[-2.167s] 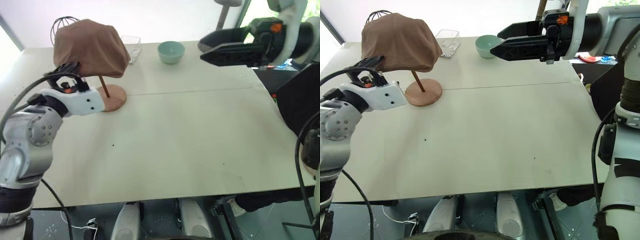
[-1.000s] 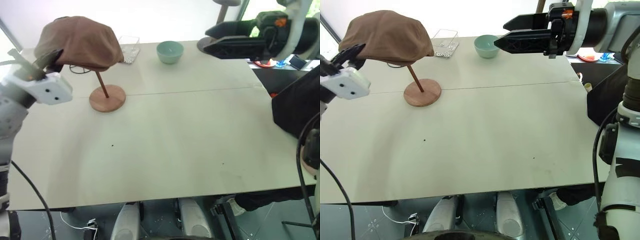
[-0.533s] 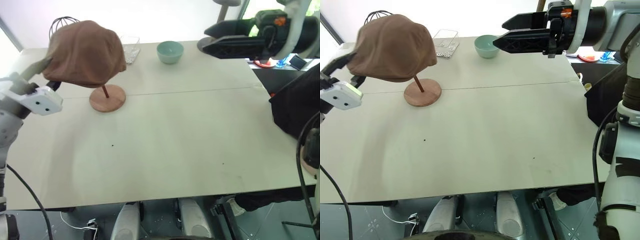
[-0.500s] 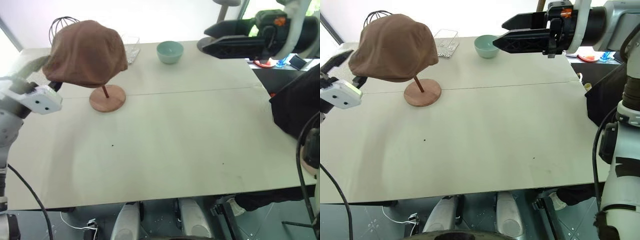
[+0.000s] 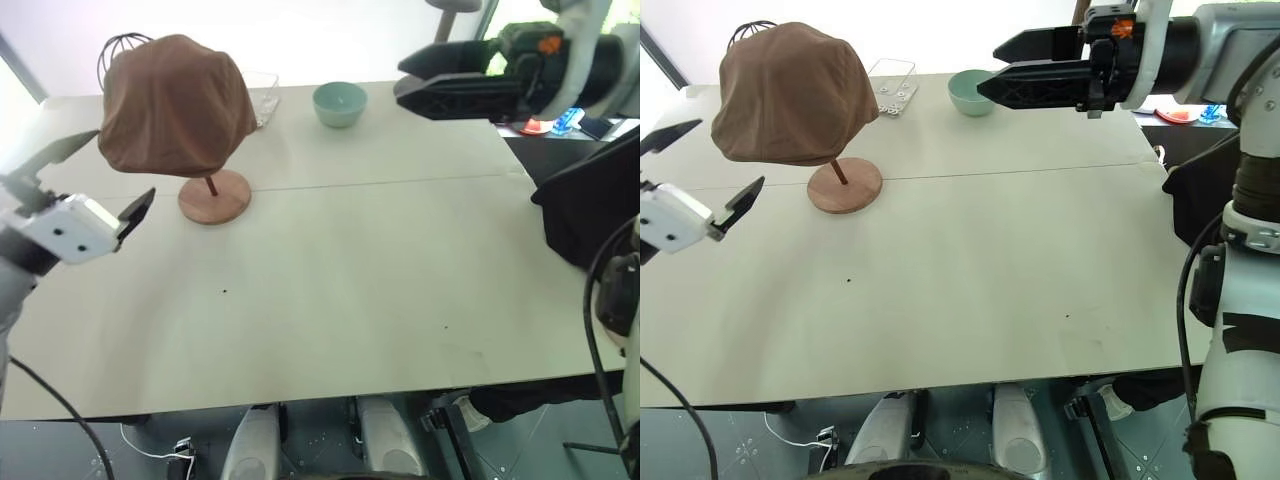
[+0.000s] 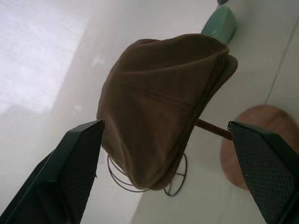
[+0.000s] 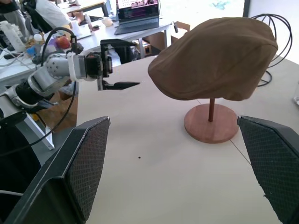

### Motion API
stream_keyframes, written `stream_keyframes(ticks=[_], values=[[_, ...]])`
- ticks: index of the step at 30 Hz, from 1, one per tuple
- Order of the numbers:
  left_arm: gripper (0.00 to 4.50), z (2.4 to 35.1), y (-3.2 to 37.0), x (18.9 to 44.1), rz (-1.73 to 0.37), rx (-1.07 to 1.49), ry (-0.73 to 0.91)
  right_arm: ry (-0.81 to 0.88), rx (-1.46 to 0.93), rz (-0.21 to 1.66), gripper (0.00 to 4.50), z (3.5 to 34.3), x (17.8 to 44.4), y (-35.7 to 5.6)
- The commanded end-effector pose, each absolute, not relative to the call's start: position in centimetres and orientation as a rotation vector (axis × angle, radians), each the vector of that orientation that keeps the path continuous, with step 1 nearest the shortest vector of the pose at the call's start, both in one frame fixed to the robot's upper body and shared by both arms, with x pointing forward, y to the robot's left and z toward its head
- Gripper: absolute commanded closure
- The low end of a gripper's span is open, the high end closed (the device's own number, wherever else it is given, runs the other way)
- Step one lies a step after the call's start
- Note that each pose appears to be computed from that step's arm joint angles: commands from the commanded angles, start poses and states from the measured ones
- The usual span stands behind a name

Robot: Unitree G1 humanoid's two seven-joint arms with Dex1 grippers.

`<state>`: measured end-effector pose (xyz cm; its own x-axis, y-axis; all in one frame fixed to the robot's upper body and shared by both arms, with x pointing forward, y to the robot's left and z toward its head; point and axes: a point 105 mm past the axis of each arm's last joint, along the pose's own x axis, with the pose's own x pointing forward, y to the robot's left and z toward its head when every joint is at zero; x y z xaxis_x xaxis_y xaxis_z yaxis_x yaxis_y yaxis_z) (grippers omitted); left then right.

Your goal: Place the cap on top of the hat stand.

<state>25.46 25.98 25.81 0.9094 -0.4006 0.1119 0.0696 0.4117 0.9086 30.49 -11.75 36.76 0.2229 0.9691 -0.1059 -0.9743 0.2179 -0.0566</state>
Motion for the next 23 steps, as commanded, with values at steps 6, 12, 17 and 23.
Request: stream_keyframes(ticks=[6, 12, 17, 23], values=[[0.08, 29.9, 30.5, 22.5, -0.365, 0.468, -0.063, 0.003, -0.167, 1.352, 0.0, 37.7, 31.2, -12.0], [0.08, 34.0, 33.8, 19.0, -0.488, 0.229, 0.013, -0.005, -0.179, 1.353, 0.0, 37.9, 32.0, -12.2], [0.08, 36.3, 36.4, 17.7, -0.476, 0.183, 0.092, -0.015, -0.185, 1.359, 0.0, 38.1, 32.5, -12.3], [0.08, 36.9, 36.5, 17.7, -0.506, 0.255, 0.158, -0.028, -0.169, 1.35, 0.0, 38.1, 33.2, -12.3]])
